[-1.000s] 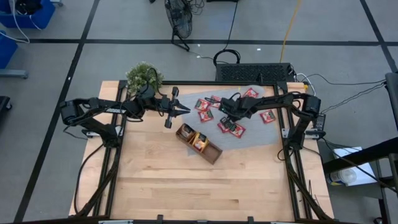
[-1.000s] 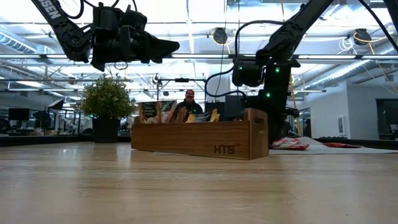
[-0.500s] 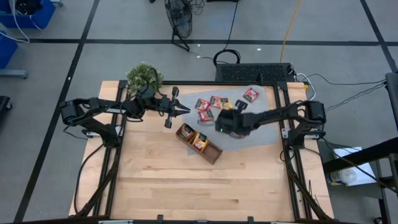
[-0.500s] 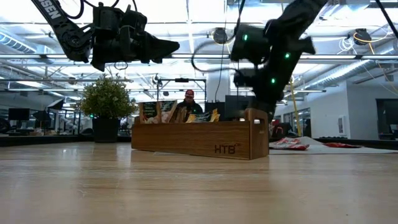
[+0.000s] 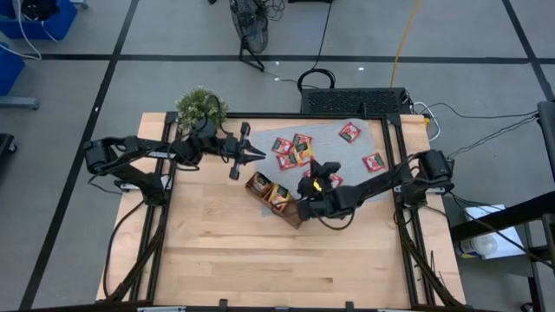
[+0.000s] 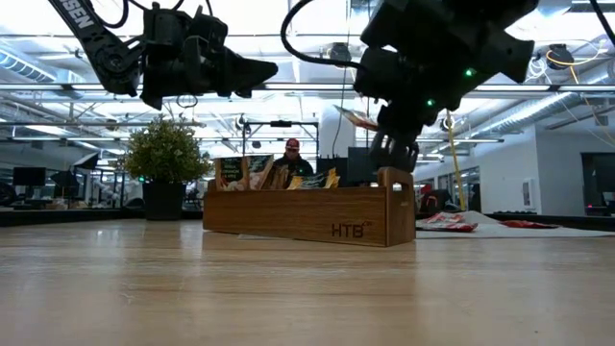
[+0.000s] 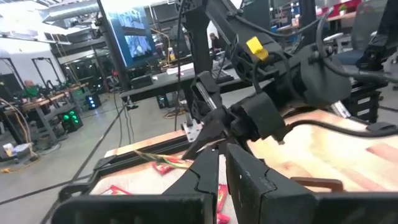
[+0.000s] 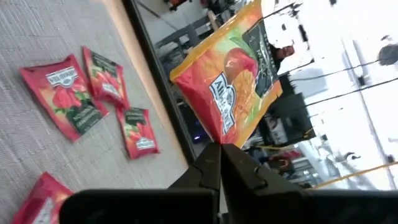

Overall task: Pick & Place Tea
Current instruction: Put the yellow tea bag into the middle section of the wooden organizer

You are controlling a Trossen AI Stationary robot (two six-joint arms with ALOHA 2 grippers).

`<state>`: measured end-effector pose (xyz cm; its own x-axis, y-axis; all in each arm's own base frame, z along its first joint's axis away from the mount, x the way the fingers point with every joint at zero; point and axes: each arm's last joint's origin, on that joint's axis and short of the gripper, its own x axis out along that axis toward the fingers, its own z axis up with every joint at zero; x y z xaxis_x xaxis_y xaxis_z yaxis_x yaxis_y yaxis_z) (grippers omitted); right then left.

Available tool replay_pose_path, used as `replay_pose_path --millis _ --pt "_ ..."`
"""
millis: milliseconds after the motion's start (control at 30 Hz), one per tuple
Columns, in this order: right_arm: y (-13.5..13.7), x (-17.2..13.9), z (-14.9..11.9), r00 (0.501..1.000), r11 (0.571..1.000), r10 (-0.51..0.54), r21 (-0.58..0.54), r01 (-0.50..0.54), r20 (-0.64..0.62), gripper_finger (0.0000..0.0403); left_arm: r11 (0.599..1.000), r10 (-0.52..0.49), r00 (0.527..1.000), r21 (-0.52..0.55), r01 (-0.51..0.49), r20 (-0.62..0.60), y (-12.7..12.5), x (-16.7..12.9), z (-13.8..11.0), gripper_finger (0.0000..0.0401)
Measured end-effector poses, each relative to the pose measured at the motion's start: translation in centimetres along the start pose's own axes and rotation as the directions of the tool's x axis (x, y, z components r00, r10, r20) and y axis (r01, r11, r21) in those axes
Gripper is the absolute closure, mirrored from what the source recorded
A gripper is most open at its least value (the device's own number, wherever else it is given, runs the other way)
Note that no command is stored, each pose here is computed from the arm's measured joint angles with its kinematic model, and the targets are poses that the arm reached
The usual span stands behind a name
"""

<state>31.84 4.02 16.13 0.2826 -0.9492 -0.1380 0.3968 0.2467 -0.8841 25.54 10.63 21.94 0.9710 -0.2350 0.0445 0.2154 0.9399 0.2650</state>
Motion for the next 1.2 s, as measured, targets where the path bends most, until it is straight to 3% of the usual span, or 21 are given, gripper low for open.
replay_pose_path --millis 267,433,533,600,633,700,733,800,867,1000,1200 --pt "0.5 1.0 0.6 1.000 0.999 -0.001 0.049 0.001 -0.008 0.0403 0.999 -0.048 0.999 -0.007 0.048 0.013 -1.0 0.7 0.2 0.0366" --pt "0.6 2.2 1.4 0.994 0.992 0.110 0.063 -0.110 0.012 0.0403 0.996 -0.077 0.997 -0.034 0.077 0.021 -1.8 1.3 0.4 0.0366" --pt "0.5 2.7 1.9 0.988 0.986 0.150 0.071 -0.153 0.036 0.0403 0.996 -0.089 0.996 0.001 0.089 0.025 -2.2 1.5 0.5 0.0366" --pt "0.3 2.9 2.2 0.988 0.987 0.148 0.054 -0.151 0.052 0.0403 1.000 0.003 1.000 -0.020 -0.003 0.009 -1.9 1.5 0.6 0.0366" --pt "0.2 3.0 2.5 0.987 0.988 0.145 0.048 -0.148 0.063 0.0403 0.989 0.105 0.994 -0.101 -0.107 -0.017 -1.5 1.6 0.6 0.0366" --pt "-0.1 3.1 3.0 0.986 0.989 0.141 0.038 -0.145 0.090 0.0403 0.890 0.341 0.933 -0.281 -0.359 -0.113 -0.4 1.7 0.5 0.0366" --pt "-0.2 3.1 3.2 0.982 0.987 0.154 0.031 -0.159 0.108 0.0403 0.837 0.424 0.887 -0.296 -0.461 -0.183 0.1 1.5 0.1 0.0366" --pt "-0.3 3.3 3.6 0.977 0.985 0.167 0.022 -0.171 0.136 0.0403 0.779 0.493 0.817 -0.266 -0.567 -0.298 0.8 1.3 -0.5 0.0363" --pt "-0.5 3.7 3.8 0.974 0.985 0.169 0.016 -0.173 0.150 0.0403 0.744 0.484 0.814 -0.339 -0.576 -0.322 1.4 1.2 -0.4 0.0347" --pt "-0.9 4.7 3.8 0.975 0.985 0.167 0.005 -0.170 0.146 0.0403 0.680 0.415 0.865 -0.535 -0.502 -0.284 2.3 0.9 0.0 0.0282" --pt "-1.2 5.7 3.7 0.981 0.989 0.149 -0.008 -0.150 0.125 0.0403 0.563 0.417 0.864 -0.667 -0.488 -0.281 2.8 0.6 -0.1 0.0174"
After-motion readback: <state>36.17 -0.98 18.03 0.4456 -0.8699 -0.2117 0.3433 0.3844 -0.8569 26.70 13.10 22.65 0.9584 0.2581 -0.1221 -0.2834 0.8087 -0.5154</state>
